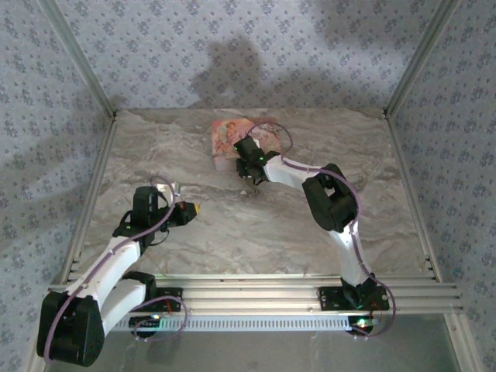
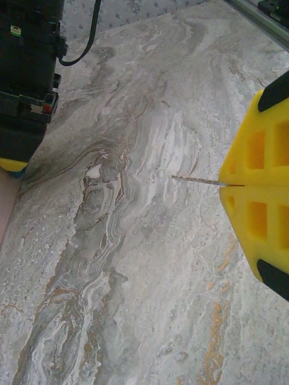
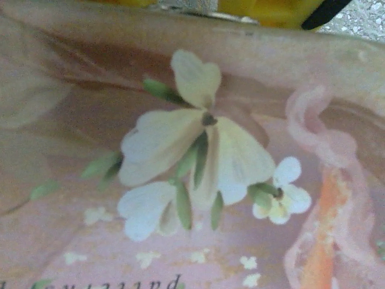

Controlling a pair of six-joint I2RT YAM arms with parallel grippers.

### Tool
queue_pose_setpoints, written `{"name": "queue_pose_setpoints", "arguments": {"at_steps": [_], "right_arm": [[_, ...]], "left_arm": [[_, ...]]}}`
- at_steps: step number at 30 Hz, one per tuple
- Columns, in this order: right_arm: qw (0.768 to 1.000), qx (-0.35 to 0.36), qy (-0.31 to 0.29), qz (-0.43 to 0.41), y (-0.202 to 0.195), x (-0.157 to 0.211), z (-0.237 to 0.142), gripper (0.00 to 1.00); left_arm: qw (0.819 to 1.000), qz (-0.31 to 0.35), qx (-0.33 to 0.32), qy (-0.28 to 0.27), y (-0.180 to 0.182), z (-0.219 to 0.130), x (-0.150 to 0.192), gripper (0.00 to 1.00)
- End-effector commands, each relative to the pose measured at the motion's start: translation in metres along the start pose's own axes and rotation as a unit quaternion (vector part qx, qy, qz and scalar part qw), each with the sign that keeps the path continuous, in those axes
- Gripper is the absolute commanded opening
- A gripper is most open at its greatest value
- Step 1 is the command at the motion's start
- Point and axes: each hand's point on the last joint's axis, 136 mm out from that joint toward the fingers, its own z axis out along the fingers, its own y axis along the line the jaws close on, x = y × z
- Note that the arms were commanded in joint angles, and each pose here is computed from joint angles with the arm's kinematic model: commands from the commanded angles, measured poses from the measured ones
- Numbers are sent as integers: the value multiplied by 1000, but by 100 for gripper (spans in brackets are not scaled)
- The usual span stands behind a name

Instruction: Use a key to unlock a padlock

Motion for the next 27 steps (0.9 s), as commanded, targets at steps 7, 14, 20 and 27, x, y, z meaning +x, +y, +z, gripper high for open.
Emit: {"name": "queue_pose_setpoints", "arguments": {"at_steps": [7,14,20,27], "right_arm": [[1000,12,18,-13,-21,31,-29,17],[999,22,44,4,-46,73,-60,12],[997,39,49,47,-74,113,-95,9],[992,55,34,107,-96,140,-133,8]], "left_arm": [[999,17,44,10,-12,9,1,0],[995,67,66,23,-38,32,11,0],[987,104,110,44,-74,63,26,0],[978,127,148,73,-109,95,30,0]]}}
